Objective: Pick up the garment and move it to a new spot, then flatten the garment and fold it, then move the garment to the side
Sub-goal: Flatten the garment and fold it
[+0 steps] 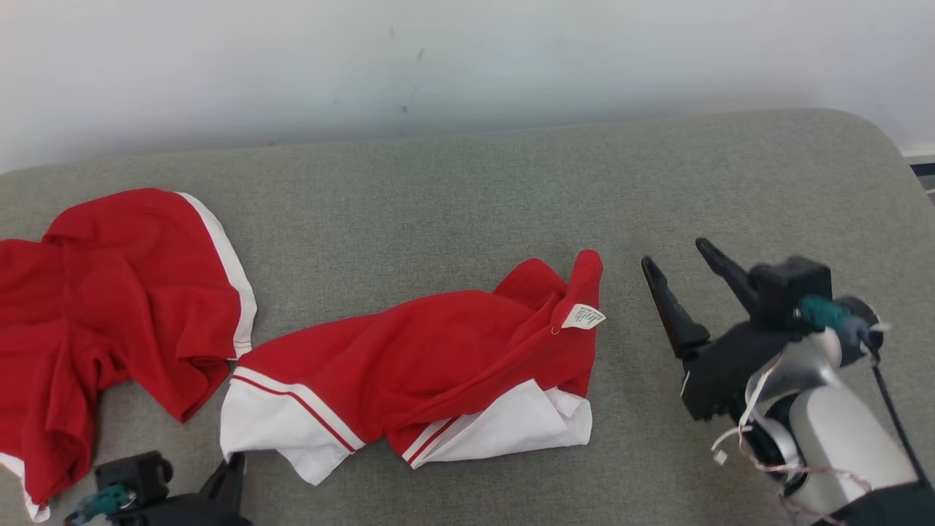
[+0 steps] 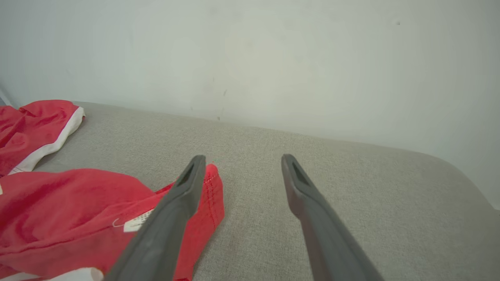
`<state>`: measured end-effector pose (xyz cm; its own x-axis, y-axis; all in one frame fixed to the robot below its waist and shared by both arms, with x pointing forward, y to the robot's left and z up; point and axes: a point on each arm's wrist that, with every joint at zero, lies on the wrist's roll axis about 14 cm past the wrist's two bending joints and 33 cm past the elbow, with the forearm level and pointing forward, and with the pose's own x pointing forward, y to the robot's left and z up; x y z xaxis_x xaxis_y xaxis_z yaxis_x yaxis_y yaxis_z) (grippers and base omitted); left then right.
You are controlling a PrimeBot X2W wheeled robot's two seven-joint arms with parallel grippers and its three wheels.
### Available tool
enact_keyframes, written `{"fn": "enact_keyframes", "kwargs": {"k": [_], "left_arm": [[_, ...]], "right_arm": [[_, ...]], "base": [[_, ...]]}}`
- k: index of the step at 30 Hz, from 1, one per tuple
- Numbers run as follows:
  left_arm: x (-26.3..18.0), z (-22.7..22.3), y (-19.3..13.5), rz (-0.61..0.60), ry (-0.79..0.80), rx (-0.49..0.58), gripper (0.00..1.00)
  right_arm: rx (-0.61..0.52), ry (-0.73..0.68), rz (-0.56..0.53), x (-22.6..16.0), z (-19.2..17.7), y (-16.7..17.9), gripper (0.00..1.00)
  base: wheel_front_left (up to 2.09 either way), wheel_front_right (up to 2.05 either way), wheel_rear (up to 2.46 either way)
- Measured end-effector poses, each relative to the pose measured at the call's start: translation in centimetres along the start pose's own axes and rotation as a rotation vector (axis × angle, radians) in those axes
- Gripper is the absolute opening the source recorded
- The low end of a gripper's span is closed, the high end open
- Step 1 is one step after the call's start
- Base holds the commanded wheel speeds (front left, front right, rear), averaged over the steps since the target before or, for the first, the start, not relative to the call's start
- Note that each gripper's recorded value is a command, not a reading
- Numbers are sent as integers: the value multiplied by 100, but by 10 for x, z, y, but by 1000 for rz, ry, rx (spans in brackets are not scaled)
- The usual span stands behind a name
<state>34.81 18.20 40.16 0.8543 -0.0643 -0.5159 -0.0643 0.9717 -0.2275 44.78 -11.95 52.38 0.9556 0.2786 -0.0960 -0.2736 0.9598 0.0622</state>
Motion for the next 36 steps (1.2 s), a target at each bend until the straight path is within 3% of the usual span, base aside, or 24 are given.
{"fn": "enact_keyframes", "kwargs": {"k": [10,23,24,25,26,28,30,33,36], "left_arm": [[1,2,-9,-15,7,-12,0],[-4,-3,-2,7,18,-32,0],[-5,-3,-1,10,18,-33,0],[-5,-3,0,14,18,-35,0],[-6,-3,1,17,17,-36,0],[-6,-3,2,19,17,-37,0],[-6,-3,2,20,17,-38,0],[-6,-4,2,20,17,-37,0],[-6,-4,3,21,18,-36,0]], "right_arm": [[82,319,98,37,-35,16,100],[80,569,182,49,-69,46,100],[81,584,187,48,-72,47,87],[84,596,194,48,-74,50,50],[82,608,200,49,-75,53,37],[85,611,215,50,-74,57,22],[89,614,218,51,-74,58,18],[87,611,218,53,-71,57,0],[79,606,219,54,-68,57,0]], "base": [[0,0,0],[0,0,0],[0,0,0],[0,0,0],[0,0,0],[0,0,0],[0,0,0],[0,0,0],[0,0,0]]}}
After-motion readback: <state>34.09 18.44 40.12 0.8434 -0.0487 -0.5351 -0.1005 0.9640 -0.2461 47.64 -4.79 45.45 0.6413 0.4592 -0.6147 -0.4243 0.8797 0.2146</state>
